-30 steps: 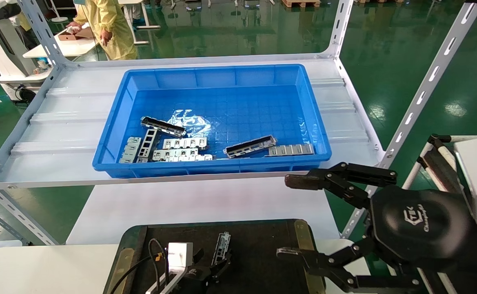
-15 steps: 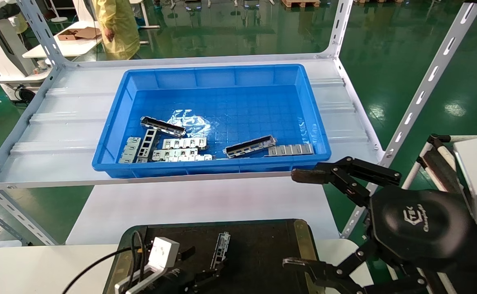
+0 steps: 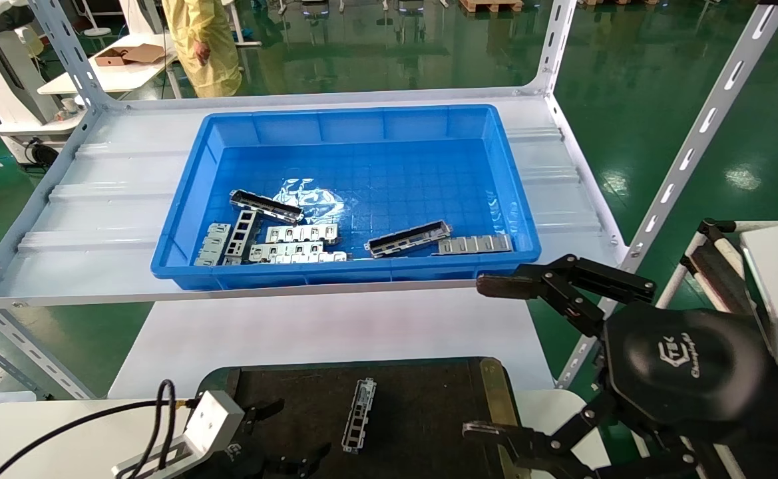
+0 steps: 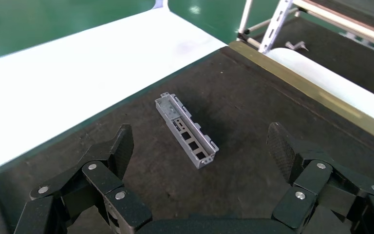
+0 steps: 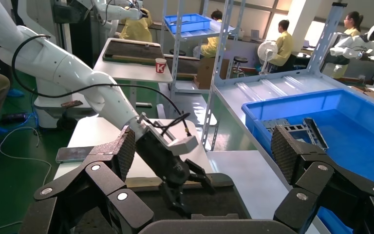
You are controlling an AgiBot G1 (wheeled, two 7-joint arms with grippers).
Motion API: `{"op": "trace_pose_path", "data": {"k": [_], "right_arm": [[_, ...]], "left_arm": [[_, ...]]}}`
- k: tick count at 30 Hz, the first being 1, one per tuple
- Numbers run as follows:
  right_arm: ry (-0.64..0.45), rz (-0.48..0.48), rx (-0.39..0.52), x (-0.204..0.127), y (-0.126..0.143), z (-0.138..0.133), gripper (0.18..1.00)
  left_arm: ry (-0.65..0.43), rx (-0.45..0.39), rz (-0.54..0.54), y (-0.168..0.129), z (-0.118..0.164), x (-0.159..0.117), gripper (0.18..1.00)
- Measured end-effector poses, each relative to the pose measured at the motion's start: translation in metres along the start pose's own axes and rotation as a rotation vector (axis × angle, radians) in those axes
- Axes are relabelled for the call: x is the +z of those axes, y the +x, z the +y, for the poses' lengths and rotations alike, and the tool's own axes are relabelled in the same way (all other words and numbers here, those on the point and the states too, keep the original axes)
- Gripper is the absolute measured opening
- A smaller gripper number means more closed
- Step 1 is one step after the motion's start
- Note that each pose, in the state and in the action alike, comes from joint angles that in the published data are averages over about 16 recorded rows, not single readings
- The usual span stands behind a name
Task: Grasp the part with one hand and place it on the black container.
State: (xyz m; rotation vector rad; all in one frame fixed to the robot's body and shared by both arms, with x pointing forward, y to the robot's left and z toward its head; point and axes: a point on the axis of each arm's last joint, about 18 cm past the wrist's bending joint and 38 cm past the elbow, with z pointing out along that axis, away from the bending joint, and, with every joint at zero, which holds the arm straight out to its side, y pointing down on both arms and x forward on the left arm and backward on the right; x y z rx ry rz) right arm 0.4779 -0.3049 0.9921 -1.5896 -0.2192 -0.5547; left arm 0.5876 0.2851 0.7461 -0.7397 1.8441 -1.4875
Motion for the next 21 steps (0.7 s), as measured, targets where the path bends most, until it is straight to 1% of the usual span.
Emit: {"op": "trace_pose_path", "data": {"k": [13, 21], "right_arm": [[0.000, 0.000, 0.000, 0.000, 0.000, 0.000, 1.001], [0.000, 0.000, 0.000, 0.000, 0.000, 0.000, 1.001]], "left_arm": [[0.057, 0.171, 0.102, -0.018, -0.010, -0.038, 1.001], [0.073, 0.214, 0.129, -0.023, -0.014, -0.047, 1.001]]}}
